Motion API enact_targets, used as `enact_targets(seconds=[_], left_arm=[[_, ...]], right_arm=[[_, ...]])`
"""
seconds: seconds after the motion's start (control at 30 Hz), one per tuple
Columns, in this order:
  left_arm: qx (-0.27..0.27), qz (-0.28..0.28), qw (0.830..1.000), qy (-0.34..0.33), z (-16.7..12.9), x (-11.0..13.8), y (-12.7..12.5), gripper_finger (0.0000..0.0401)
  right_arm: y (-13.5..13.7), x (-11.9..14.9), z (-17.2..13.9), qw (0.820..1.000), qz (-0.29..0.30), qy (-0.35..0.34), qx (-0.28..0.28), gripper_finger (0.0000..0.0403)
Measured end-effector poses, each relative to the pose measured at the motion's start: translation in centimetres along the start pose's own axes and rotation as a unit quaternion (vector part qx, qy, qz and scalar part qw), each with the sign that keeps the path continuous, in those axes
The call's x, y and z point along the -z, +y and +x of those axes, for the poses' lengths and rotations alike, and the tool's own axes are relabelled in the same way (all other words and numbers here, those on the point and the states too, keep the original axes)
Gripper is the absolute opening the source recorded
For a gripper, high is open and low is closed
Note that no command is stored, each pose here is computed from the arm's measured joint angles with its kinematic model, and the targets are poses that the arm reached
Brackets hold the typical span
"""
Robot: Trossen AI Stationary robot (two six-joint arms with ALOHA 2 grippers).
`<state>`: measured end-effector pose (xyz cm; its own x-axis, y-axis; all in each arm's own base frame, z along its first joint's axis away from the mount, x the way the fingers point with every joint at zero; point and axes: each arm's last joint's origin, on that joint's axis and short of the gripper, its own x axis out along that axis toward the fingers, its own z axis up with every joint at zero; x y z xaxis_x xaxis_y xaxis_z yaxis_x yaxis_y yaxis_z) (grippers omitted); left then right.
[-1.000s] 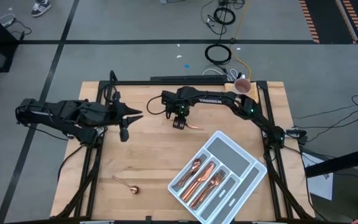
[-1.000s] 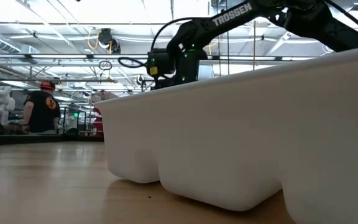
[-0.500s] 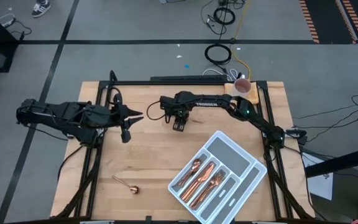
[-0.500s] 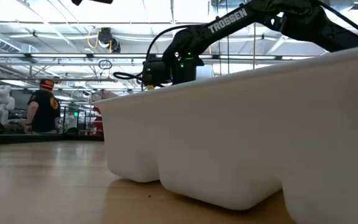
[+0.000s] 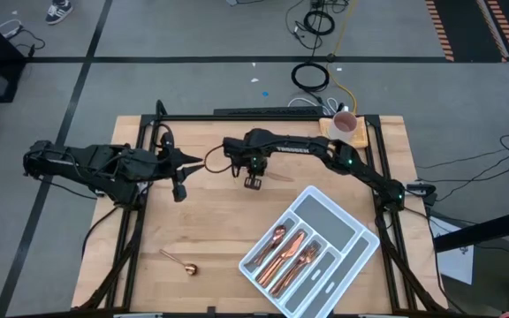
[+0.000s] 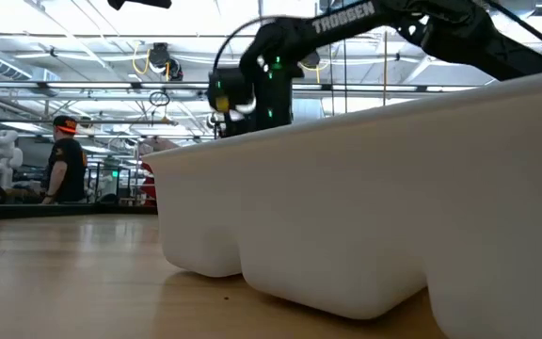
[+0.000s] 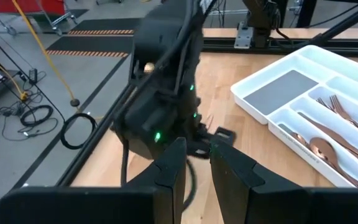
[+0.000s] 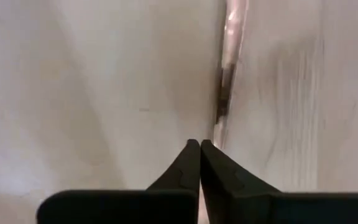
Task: Sort silverware
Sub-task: Put the gold table knife into the cutlery tray with the other gold table knives
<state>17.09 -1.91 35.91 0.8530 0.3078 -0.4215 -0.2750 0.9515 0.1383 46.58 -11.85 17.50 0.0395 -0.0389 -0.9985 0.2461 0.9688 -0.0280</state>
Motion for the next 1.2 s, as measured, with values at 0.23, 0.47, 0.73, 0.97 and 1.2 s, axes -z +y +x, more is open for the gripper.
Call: enact_targets(seconds=[0.23, 0.47, 0.73, 0.97, 1.2], left_arm=[[0.0, -0.004, 1.0, 0.0, 0.0, 0.0, 0.0, 0.008], [0.001, -0.003, 1.0, 0.0, 0.0, 0.0, 0.0, 0.008], [0.001, -0.003, 1.0, 0.0, 0.0, 0.0, 0.0, 0.008], [0.001, -0.003, 1.0, 0.0, 0.0, 0.0, 0.0, 0.008], [0.001, -0.002, 1.0, 0.002, 0.0, 0.0, 0.0, 0.008]], right_arm=[[-1.2, -0.1, -0.6, 0.999, -0.03, -0.01, 0.007, 0.0003], [-2.6, 1.0, 0.7, 0.997, -0.029, 0.034, -0.066, 0.0111], [-2.9, 1.0, 2.4, 0.998, -0.025, 0.028, -0.041, 0.0238], [-2.7, 0.8, 2.7, 1.0, -0.007, 0.018, -0.023, 0.0228], [-2.2, 0.3, 3.0, 0.999, 0.034, 0.0, -0.006, 0.0149]])
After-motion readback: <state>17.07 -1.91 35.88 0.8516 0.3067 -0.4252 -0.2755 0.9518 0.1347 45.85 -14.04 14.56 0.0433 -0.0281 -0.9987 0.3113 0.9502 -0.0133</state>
